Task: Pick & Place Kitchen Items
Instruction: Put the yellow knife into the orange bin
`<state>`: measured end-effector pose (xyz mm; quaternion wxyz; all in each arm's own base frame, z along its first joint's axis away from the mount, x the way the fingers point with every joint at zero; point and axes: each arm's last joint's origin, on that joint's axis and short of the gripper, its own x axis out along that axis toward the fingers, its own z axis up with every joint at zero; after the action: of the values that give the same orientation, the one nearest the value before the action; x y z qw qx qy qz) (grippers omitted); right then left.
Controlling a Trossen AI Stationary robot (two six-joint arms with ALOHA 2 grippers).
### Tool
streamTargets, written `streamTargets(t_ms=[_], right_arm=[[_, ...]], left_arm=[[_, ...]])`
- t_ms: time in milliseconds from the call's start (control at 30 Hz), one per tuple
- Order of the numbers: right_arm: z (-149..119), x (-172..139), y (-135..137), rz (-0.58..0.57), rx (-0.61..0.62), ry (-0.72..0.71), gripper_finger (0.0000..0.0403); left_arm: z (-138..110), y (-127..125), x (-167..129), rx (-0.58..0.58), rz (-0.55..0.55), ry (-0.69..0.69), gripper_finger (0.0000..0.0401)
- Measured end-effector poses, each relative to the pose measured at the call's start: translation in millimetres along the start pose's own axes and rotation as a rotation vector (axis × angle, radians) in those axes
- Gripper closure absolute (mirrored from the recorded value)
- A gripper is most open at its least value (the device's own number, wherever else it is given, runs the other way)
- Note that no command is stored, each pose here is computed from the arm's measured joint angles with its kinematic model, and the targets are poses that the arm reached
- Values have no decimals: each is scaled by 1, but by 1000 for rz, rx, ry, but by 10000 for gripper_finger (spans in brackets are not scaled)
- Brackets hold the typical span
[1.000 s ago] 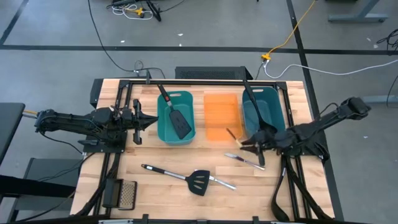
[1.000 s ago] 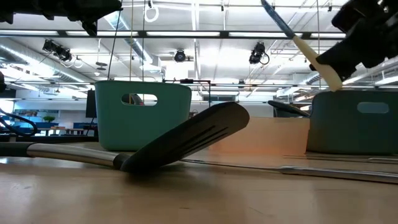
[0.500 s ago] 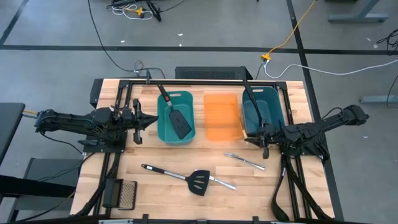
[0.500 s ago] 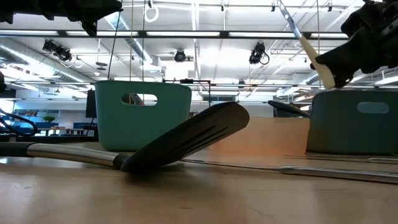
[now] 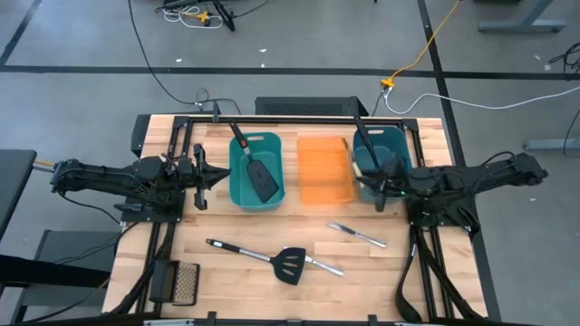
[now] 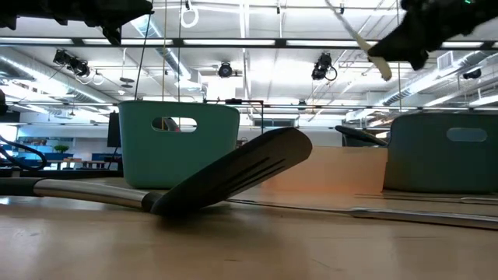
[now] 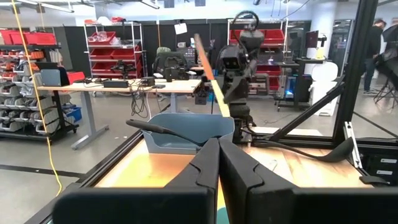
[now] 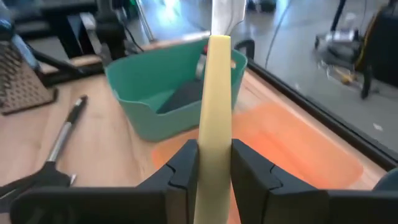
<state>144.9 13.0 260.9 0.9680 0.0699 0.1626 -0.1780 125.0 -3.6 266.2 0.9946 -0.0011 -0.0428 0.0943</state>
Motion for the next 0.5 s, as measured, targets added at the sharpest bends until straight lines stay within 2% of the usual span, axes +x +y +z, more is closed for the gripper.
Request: streamTargets(t_ms=[133,300,400,500], right_arm=[[24,24,6,-63,0,107,324],[38,62,2,-165,24,242,324],[40,88,-7,-217,82,302,324],[30,110,-18,-269,150,380,324]], left_arm=[[0,0,0,0,3,0,387],[0,0,0,-2,4,0,387],[0,0,0,-2,4,0,387],[0,0,0,-2,4,0,387]])
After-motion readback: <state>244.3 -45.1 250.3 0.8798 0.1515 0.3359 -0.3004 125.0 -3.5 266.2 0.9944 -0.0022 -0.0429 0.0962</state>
